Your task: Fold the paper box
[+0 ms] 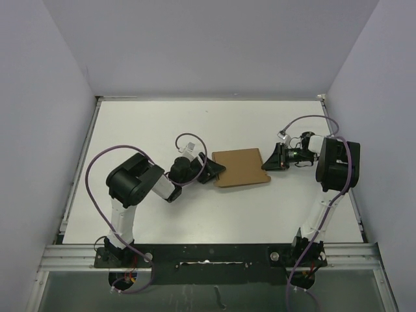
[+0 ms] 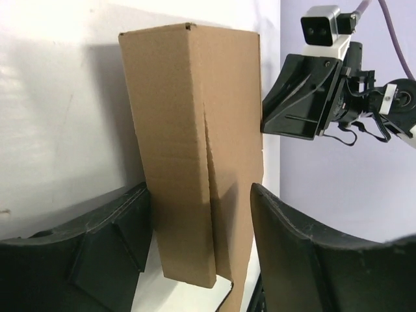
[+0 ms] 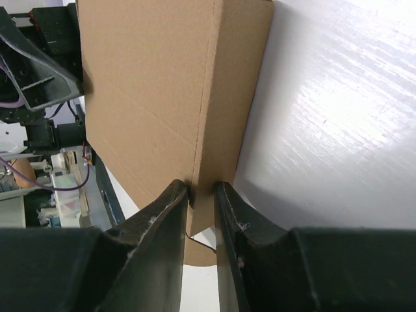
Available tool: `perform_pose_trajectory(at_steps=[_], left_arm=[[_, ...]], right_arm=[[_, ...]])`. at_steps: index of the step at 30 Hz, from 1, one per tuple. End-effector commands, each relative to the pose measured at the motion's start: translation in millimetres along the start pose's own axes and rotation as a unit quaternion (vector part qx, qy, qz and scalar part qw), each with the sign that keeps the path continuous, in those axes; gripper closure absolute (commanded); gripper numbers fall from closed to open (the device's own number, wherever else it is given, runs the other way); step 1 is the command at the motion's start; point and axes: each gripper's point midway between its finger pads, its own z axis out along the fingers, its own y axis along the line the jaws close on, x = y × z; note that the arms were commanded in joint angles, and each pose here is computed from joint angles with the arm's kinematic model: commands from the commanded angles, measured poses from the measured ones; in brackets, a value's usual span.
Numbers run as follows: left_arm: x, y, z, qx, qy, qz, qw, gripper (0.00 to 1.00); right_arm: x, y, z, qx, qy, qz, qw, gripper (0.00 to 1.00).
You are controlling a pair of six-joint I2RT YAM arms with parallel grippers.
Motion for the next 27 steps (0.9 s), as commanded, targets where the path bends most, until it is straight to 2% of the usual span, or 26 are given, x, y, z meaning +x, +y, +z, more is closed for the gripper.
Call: perform_pose_trajectory(at_steps=[1,6,10,20,24,27], left_arm=[[6.6,-9.6,2.5,0.025,-0.007,-0.009,1.000,0.46],[7.8,-20.4,1.2,0.038,-0.015,-0.019,0.999,0.57],[7.7,-19.7,0.7,0.025,-0.018,-0.023,0.999,0.75],[0.5,-19.4,-10.9,0.005,-0.030,-0.044,0.999,0.79],[-4.6,-21.0,-15.6,0.003,-0.036,-0.066,0.997,0.80],[-9.0,-23.9,-18.5,-0.003,-0.038,-0.087,0.995,0.80]], right_arm=[[9.9,-22.7,7.8,0.045,0.028,-0.014,0.999,0.82],[8.4,-19.4,7.9,0.040,0.026,-0.018,0.999,0.82],[2.6,-10.7,5.2,0.033,0.020,-0.035,0.999,0.78],[-37.1,36.5,-36.2,0.060,-0.040,-0.167,0.983,0.47],[-44.4,63.9,-54.5,0.080,-0.064,-0.261,0.960,0.39],[-40.0,97.2,-55.7,0.078,-0.066,-0.371,0.923,0.30]])
